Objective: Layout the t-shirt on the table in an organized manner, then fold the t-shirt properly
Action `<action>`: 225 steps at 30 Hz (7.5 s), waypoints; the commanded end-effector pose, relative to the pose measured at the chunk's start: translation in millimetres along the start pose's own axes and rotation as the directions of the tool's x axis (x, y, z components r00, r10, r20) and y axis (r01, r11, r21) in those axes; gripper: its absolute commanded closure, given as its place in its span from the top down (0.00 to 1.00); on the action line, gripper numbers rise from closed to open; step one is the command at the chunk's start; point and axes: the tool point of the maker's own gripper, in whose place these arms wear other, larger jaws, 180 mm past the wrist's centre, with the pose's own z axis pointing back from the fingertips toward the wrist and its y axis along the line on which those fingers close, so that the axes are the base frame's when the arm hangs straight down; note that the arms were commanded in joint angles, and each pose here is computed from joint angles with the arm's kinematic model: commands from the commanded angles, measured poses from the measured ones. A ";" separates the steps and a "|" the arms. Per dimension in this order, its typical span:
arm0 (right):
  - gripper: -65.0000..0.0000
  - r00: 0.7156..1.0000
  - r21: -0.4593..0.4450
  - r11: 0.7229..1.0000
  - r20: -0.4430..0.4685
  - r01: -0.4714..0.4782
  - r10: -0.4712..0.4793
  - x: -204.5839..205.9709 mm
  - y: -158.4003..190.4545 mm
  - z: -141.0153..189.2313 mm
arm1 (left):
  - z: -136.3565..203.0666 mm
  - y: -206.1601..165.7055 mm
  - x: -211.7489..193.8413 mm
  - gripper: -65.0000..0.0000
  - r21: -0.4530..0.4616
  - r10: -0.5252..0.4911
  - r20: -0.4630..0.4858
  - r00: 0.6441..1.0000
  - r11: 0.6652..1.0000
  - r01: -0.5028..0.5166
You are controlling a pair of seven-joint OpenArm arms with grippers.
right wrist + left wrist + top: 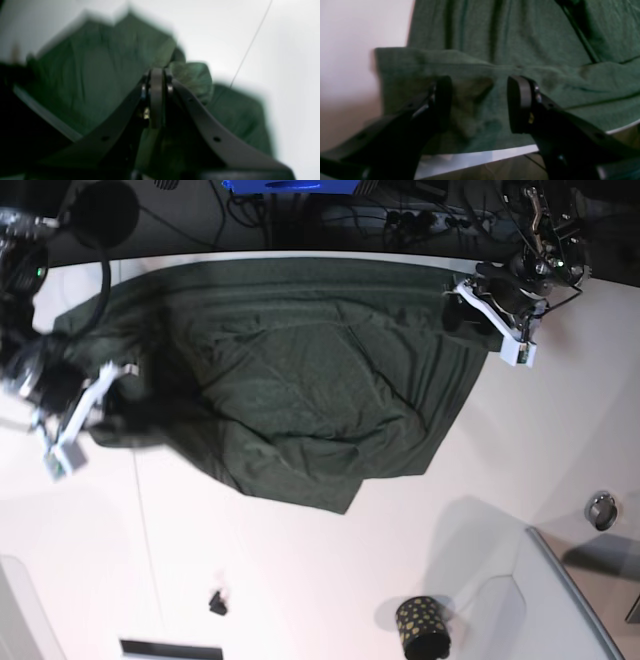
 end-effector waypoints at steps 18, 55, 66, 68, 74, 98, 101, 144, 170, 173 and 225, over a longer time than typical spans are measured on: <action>0.55 0.951 -0.155 0.948 -0.189 -0.277 0.247 6.7 -10.9 -25.5 | 7.2 10.8 12.3 0.50 0.023 -0.004 0.043 0.999 1.000 0.003; 0.01 0.946 -0.084 0.951 -0.161 -0.298 0.282 73.6 5.6 -159.1 | 8.8 11.1 9.2 0.50 0.025 -0.005 0.038 0.999 1.000 0.004; 0.17 0.944 -0.079 0.979 -0.289 -0.189 0.159 25.7 -22.0 -183.6 | 8.9 11.1 8.5 0.50 0.025 -0.005 0.036 0.999 1.000 0.004; 0.32 0.948 -0.082 0.979 -0.276 -0.188 0.159 27.0 -23.4 -183.9 | 8.9 11.1 8.5 0.50 0.025 -0.005 0.036 0.999 1.000 0.004; 0.60 0.952 -0.087 0.976 -0.251 -0.201 0.173 46.7 -24.3 -185.2 | 9.1 11.6 8.7 0.50 0.026 -0.006 0.036 0.999 1.000 0.005; 0.34 0.984 -0.207 0.978 -0.178 -0.028 -0.010 31.4 -54.8 -215.7 | 9.3 11.5 9.1 0.50 0.026 -0.007 0.037 0.999 1.000 0.006; 0.10 0.986 -0.203 0.979 -0.165 -0.027 -0.007 38.0 -51.8 -217.4 | 9.3 11.5 9.1 0.50 0.026 -0.007 0.037 0.999 1.000 0.006; 0.00 0.997 -0.197 0.978 0.025 -0.069 0.075 102.3 -46.8 -216.2 | 23.5 37.8 4.4 0.50 0.091 0.025 0.045 0.999 0.995 -0.029; 0.00 0.928 -0.023 0.928 0.019 -0.372 0.372 62.7 114.2 -79.0 | 25.8 45.9 32.3 0.50 0.108 -0.010 0.093 0.996 0.994 0.000; 0.01 0.935 0.017 0.936 -0.039 -0.352 0.352 33.0 118.5 -81.9 | 26.7 40.3 48.6 0.50 0.105 -0.036 0.125 0.992 0.994 0.023; 0.09 0.936 -0.433 0.892 -0.243 0.131 -0.256 -42.0 -203.4 -67.2 | -66.8 21.5 92.9 0.50 0.035 -0.168 0.036 0.985 0.985 0.167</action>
